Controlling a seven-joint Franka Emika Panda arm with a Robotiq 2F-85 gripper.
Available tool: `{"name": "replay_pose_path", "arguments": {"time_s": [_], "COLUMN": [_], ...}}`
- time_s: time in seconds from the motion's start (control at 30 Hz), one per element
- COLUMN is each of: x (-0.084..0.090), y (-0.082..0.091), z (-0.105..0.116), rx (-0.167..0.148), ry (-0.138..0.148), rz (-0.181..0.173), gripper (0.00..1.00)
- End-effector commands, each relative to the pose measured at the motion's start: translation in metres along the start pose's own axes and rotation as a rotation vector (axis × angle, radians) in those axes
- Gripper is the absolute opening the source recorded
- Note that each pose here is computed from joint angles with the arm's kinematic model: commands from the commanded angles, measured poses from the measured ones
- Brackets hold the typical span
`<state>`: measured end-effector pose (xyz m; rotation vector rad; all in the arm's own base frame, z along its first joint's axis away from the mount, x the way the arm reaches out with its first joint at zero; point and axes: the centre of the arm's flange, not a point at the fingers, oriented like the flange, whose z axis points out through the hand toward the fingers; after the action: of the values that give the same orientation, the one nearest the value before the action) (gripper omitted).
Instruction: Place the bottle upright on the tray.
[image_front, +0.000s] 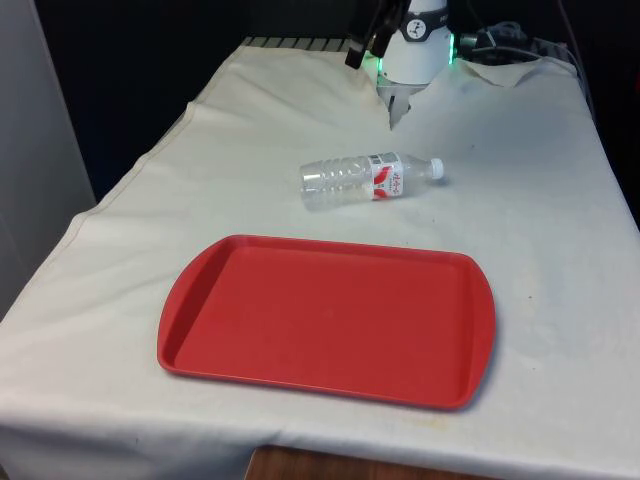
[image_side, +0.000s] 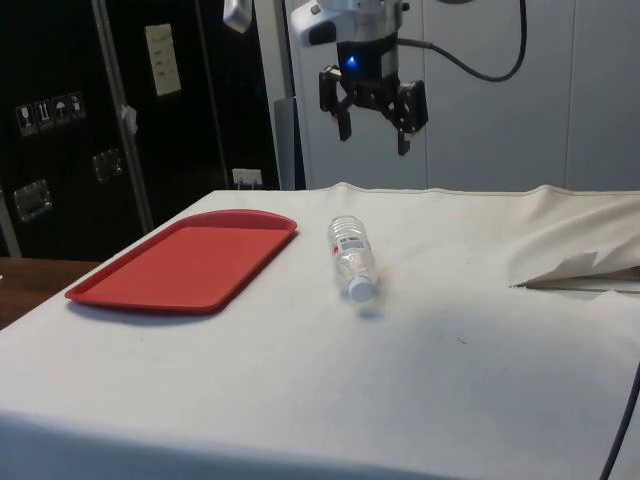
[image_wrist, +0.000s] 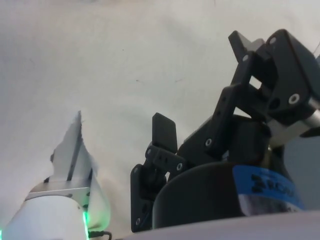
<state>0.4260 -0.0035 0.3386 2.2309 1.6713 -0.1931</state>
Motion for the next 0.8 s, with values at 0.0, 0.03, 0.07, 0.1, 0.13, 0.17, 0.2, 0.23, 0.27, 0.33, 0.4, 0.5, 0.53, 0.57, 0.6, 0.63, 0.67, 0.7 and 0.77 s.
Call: {"name": "replay_pose_path", "arguments": {"time_s": [0.0,0.03,0.07,0.1,0.13,0.17,0.2,0.23,0.27,0.33,0.4,0.5,0.53,0.57,0.6,0.63,0.67,0.7,0.77], "x": [0.001,0.001,0.0,0.001,0.002,0.002,0.003,0.003,0.003,0.004,0.004,0.005,0.005,0.006,0.006,0.006,0.006,0.007,0.008], "y": [0.0,0.0,-0.001,0.0,-0.001,-0.001,-0.001,-0.001,-0.002,-0.002,-0.002,-0.002,-0.002,-0.003,-0.003,-0.003,-0.004,-0.003,-0.004], "z": [0.0,0.001,0.001,0.001,0.002,0.003,0.004,0.004,0.005,0.006,0.007,0.009,0.009,0.01,0.01,0.011,0.012,0.013,0.014], "rx": [-0.018,-0.02,-0.004,-0.023,-0.025,-0.031,-0.033,-0.036,-0.037,-0.043,-0.047,-0.054,-0.058,-0.059,-0.063,-0.064,-0.049,-0.068,-0.072], "ry": [-0.004,-0.006,-0.005,-0.009,-0.011,-0.016,-0.018,-0.021,-0.024,-0.03,-0.035,-0.043,-0.045,-0.047,-0.05,-0.052,-0.054,-0.058,-0.064], "rz": [-0.013,-0.019,-0.011,-0.024,-0.03,-0.041,-0.046,-0.052,-0.057,-0.068,-0.078,-0.095,-0.101,-0.107,-0.111,-0.117,-0.114,-0.127,-0.138], "gripper": [1.0,1.0,1.0,1.0,1.0,1.0,1.0,1.0,1.0,1.0,1.0,1.0,1.0,1.0,1.0,1.0,1.0,1.0,1.0]}}
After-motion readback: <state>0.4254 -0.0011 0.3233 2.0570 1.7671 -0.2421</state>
